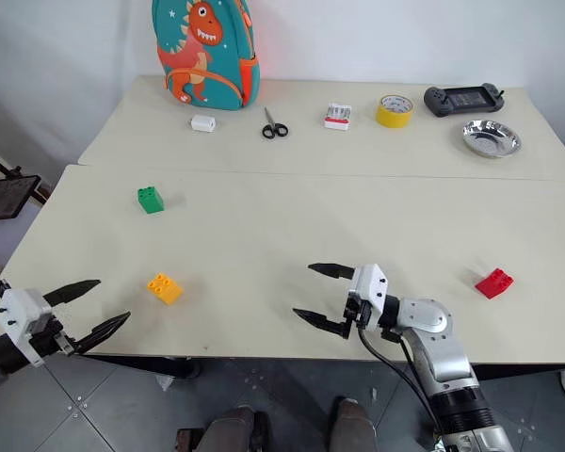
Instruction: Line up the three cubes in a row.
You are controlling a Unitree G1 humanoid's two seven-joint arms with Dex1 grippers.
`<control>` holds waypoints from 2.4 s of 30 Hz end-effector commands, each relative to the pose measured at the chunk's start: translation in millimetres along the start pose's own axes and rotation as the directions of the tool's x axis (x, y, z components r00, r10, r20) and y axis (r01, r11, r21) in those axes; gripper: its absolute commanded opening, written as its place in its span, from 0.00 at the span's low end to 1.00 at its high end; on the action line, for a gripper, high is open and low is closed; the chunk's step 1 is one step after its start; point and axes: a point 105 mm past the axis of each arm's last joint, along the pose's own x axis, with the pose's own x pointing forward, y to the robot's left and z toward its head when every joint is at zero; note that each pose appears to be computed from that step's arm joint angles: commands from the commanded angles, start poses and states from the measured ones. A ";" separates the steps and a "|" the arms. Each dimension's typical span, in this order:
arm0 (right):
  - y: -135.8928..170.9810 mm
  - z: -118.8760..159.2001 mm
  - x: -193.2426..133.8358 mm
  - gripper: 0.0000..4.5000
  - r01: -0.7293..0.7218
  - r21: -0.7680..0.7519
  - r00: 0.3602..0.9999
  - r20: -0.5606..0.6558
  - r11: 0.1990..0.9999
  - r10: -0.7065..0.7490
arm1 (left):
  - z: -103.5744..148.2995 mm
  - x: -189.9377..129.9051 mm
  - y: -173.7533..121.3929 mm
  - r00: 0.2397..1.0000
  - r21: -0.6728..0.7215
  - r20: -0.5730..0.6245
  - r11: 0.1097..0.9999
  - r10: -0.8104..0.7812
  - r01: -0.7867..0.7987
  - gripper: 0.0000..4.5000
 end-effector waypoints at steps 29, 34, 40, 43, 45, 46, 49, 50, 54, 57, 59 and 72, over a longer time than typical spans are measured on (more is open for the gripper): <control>-30.0 45.4 -272.3 1.00 0.776 -0.073 0.568 -0.352 0.626 -0.744 | 152.6 140.7 -104.8 0.675 0.205 0.258 0.721 -0.692 0.661 0.99; -69.1 37.4 -251.7 1.00 0.710 -0.111 0.593 -0.438 0.695 -0.675 | 150.4 145.0 -111.8 0.653 0.170 0.250 0.696 -0.715 0.697 0.99; -87.4 6.5 -257.9 1.00 0.672 -0.115 0.560 -0.568 0.732 -0.603 | 145.8 139.7 -109.9 0.661 0.171 0.225 0.697 -0.716 0.697 0.99; -91.7 0.6 -255.2 1.00 0.659 -0.079 0.579 -0.581 0.748 -0.572 | 135.3 129.3 -98.5 0.698 0.146 0.194 0.724 -0.689 0.674 0.99; -95.9 -1.5 -257.4 1.00 0.661 -0.085 0.573 -0.584 0.746 -0.574 | 131.1 123.8 -90.2 0.724 0.134 0.182 0.746 -0.666 0.652 0.99; -98.0 -2.4 -259.0 1.00 0.663 -0.088 0.569 -0.587 0.743 -0.577 | 130.1 121.4 -86.9 0.734 0.130 0.180 0.756 -0.655 0.642 0.99; -101.3 -3.0 -256.9 0.87 0.641 -0.073 0.596 -0.579 0.764 -0.556 | 129.6 117.1 -83.5 0.746 0.131 0.177 0.766 -0.642 0.629 1.00; -100.8 -3.6 -255.8 0.80 0.631 -0.063 0.606 -0.582 0.773 -0.542 | 129.6 116.8 -83.3 0.747 0.132 0.177 0.767 -0.641 0.627 1.00; -98.0 -2.4 -247.3 0.48 0.519 -0.080 0.656 -0.602 0.851 -0.456 | 129.3 116.3 -80.8 0.761 0.127 0.184 0.783 -0.622 0.609 1.00; -99.6 3.6 -233.7 0.34 0.449 -0.076 0.708 -0.578 0.890 -0.406 | 127.1 114.4 -79.7 0.768 0.124 0.178 0.788 -0.615 0.603 1.00; -103.6 19.5 -193.8 0.34 0.324 -0.075 0.800 -0.511 0.943 -0.315 | 124.5 111.1 -76.1 0.782 0.122 0.170 0.801 -0.599 0.587 1.00; -70.8 17.4 12.8 0.34 -0.196 -0.046 0.896 -0.414 0.980 0.160 | 107.7 101.4 -63.4 0.857 0.046 0.167 0.872 -0.487 0.487 1.00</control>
